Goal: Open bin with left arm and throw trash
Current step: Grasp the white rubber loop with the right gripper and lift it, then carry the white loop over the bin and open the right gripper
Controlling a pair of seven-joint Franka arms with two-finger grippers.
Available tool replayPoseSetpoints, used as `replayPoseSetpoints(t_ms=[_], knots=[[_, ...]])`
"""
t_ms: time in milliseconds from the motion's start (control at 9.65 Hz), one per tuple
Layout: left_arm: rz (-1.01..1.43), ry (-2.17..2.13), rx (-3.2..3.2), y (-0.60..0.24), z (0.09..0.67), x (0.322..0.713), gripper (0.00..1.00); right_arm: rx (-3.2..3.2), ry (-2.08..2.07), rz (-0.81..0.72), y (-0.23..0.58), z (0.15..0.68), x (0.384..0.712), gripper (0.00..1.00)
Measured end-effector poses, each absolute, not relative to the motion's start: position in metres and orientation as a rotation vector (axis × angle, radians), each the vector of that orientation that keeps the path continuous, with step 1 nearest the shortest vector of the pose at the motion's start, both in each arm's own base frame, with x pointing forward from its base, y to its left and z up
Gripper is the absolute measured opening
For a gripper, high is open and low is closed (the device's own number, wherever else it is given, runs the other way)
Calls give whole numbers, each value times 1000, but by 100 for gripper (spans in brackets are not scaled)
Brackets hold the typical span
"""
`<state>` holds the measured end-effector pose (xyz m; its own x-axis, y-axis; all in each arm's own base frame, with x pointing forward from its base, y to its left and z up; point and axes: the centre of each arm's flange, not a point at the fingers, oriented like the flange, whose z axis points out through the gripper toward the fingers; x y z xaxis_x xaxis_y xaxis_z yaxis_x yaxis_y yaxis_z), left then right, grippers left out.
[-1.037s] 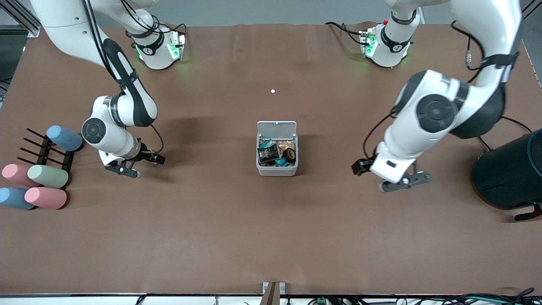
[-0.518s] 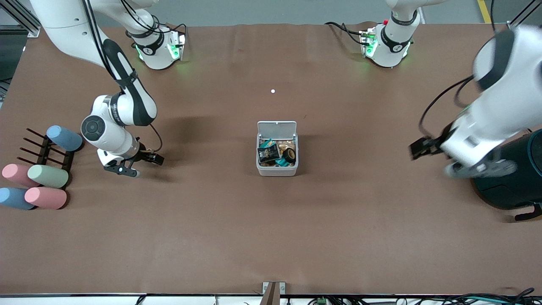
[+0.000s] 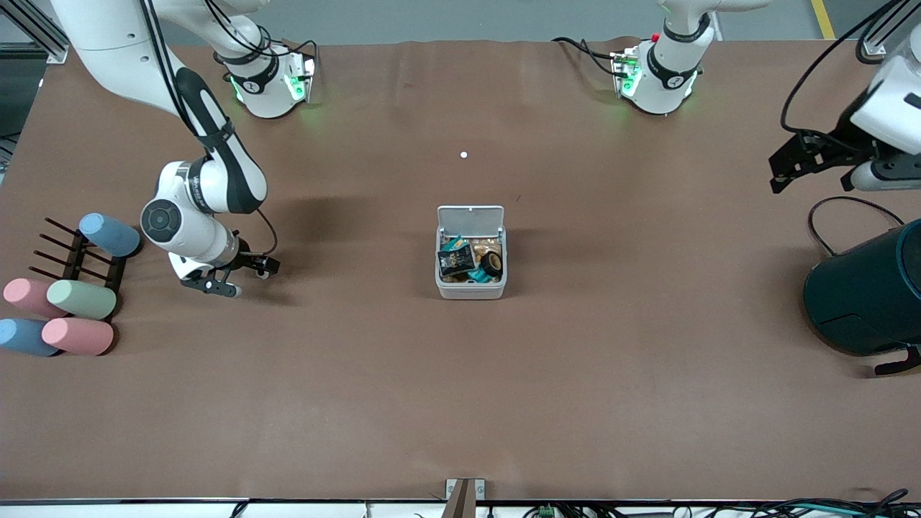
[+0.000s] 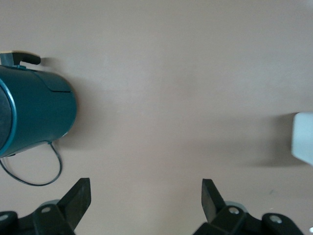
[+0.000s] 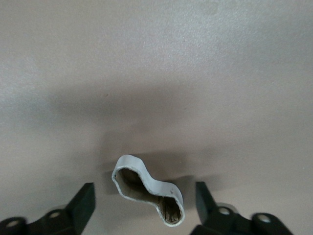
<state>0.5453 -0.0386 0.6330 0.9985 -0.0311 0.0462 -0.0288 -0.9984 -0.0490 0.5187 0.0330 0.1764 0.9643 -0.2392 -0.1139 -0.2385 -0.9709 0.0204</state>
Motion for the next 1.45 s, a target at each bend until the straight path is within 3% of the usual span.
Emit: replayPoseSetpoints(t_ms=[104, 518, 726, 933, 1140, 1451], knots=[[-61, 48, -3094, -24, 630, 547, 100, 3105, -378, -189, 33, 174, 518, 67], [-15, 12, -3103, -11, 627, 545, 100, 3111, -369, -187, 40, 174, 519, 7], [-16, 10, -3105, -11, 626, 550, 100, 3071, -518, -274, 45, 181, 524, 6], [-29, -3, -3105, -7, 627, 561, 100, 2997, -766, -326, 96, 237, 556, 6], [-18, -40, -3113, 7, 622, 566, 100, 2982, -997, -276, 193, 317, 580, 6], [-16, -44, -3121, 8, 622, 567, 100, 3024, -1277, -163, 330, 403, 574, 6]])
